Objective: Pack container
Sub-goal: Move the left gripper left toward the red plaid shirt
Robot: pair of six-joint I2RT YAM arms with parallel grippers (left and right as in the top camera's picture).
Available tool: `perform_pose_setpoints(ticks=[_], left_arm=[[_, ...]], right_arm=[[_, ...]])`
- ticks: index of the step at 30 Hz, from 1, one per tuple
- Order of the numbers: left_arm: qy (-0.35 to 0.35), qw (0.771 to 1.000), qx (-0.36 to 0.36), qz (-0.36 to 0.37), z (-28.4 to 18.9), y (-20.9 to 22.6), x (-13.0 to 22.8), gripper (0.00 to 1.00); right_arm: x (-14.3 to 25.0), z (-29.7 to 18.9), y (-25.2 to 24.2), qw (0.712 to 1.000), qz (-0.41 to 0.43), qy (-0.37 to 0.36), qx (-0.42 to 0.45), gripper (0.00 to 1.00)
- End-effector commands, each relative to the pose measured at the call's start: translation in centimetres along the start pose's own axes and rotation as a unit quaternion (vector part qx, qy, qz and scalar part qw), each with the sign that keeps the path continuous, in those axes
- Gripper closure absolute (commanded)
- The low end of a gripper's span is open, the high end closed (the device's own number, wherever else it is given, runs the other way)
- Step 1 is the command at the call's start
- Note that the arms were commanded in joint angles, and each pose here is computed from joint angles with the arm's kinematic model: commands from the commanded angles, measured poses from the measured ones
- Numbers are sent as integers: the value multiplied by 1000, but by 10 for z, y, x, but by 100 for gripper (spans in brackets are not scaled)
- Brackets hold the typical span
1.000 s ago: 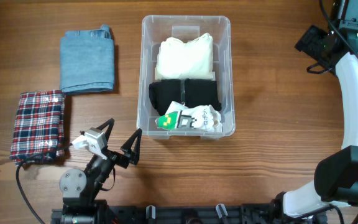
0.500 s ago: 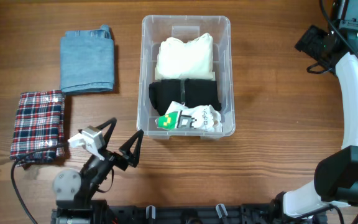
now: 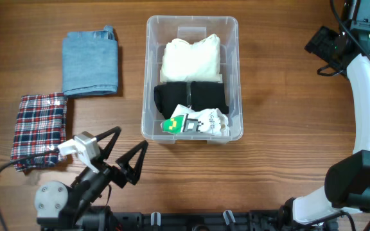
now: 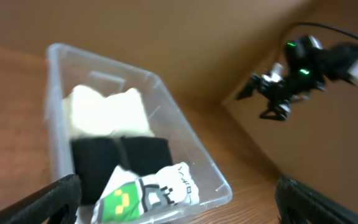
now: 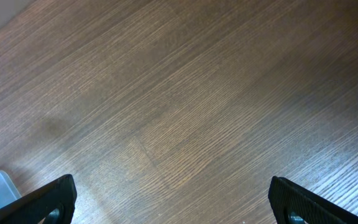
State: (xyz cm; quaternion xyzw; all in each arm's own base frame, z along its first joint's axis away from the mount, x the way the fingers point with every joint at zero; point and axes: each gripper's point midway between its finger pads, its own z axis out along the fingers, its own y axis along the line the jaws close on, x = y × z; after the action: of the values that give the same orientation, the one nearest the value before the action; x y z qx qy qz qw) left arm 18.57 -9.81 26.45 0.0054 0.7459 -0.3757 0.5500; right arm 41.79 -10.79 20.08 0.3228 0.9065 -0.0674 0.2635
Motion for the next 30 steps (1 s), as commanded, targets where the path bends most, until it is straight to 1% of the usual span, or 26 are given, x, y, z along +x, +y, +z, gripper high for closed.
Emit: perform_pose_setpoints(ticks=[1, 3, 4, 5, 7, 12, 15, 17, 21, 23, 25, 30], left_arm=[[-23, 985, -163, -54, -16, 40, -25, 0], [-30, 961, -261, -85, -32, 65, -31, 0], [-31, 954, -286, -85, -37, 70, -34, 0], [-39, 941, -327, -83, -46, 79, -41, 0], [-60, 921, -378, -76, -60, 89, -54, 0], [-108, 890, -440, -60, -83, 100, -72, 0], [-126, 864, -484, -52, -99, 110, -76, 0], [-125, 856, -499, -50, -104, 113, -74, 0], [-128, 851, -506, -54, -107, 115, -74, 0], [-148, 837, -523, -64, -115, 118, -77, 0], [-158, 829, -533, -61, -119, 120, -80, 0], [-172, 832, -524, -61, -117, 117, -87, 0]], right_arm=[[0, 5, -3, 1000, 6, 0, 11, 0], [0, 5, -3, 1000, 6, 0, 11, 0], [0, 5, -3, 1000, 6, 0, 11, 0], [0, 5, -3, 1000, 6, 0, 11, 0], [0, 5, -3, 1000, 6, 0, 11, 0], [0, 5, -3, 1000, 6, 0, 11, 0], [0, 5, -3, 1000, 6, 0, 11, 0], [0, 5, -3, 1000, 6, 0, 11, 0], [0, 5, -3, 1000, 6, 0, 11, 0], [0, 5, -3, 1000, 6, 0, 11, 0], [0, 5, -3, 1000, 6, 0, 11, 0], [0, 5, -3, 1000, 7, 0, 11, 0]])
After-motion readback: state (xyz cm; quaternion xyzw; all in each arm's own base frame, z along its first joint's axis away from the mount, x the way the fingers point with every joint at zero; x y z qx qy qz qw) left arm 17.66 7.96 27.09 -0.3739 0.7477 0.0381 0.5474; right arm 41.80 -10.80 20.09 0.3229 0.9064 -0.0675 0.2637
